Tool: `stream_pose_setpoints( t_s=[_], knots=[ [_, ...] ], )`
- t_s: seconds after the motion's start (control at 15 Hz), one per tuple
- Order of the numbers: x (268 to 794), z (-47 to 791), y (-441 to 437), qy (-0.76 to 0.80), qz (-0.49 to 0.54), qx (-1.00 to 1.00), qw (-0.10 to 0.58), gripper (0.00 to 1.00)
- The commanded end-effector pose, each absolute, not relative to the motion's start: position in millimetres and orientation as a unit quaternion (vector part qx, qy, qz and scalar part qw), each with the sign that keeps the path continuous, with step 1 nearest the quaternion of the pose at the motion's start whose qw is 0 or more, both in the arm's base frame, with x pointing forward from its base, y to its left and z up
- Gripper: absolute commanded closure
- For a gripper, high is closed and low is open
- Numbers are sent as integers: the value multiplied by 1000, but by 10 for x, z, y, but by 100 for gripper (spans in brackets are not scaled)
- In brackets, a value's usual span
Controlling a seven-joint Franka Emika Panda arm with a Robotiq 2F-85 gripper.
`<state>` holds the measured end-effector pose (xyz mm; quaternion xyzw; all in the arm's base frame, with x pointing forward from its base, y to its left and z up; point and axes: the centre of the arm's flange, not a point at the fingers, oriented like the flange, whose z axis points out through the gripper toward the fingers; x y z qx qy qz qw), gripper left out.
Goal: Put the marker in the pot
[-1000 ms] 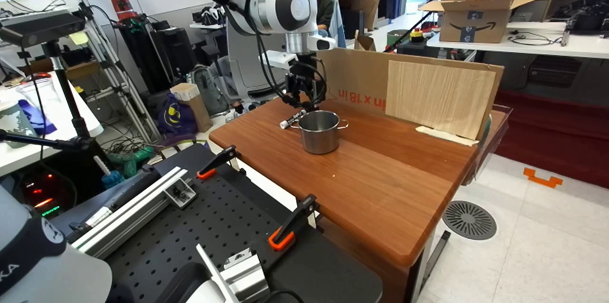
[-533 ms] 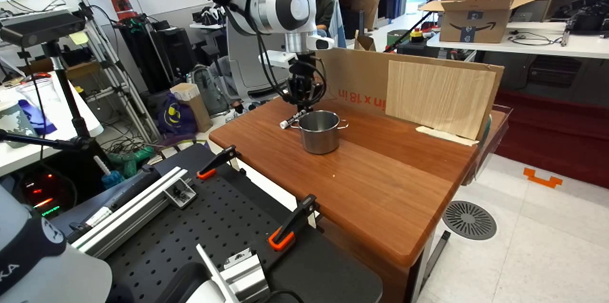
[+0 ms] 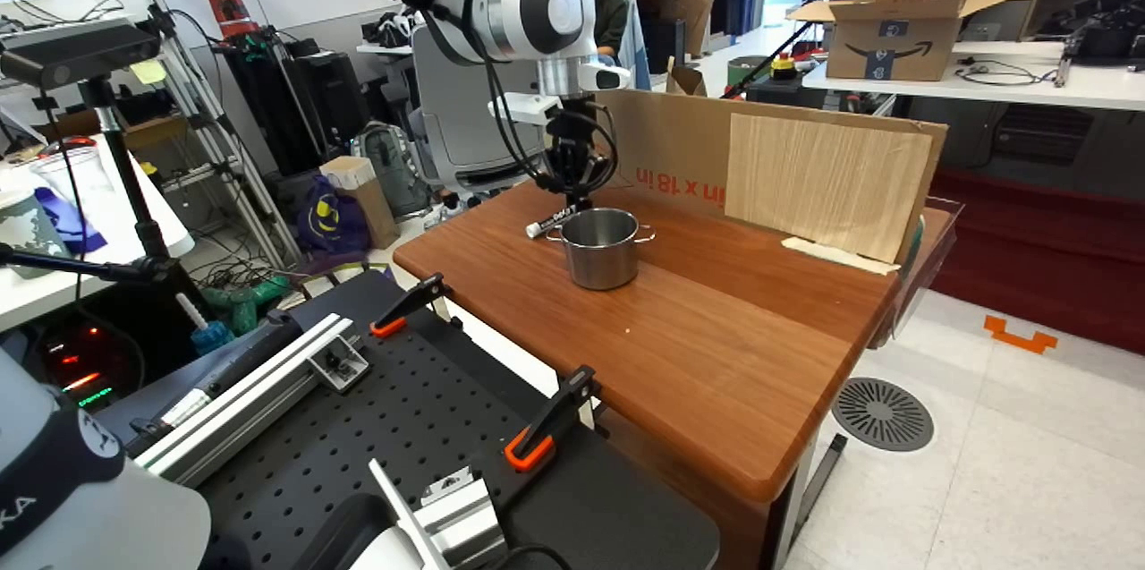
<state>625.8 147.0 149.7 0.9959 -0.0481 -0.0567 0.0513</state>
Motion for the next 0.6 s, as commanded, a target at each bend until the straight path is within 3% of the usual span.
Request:
stream_pose_setpoints(
  t_s=[0.0,0.53],
  knots=[
    [6260,1707,1469,-36,-40,997,59,95],
    [6113,2531,1378,-21,77,996,37,95]
  ],
)
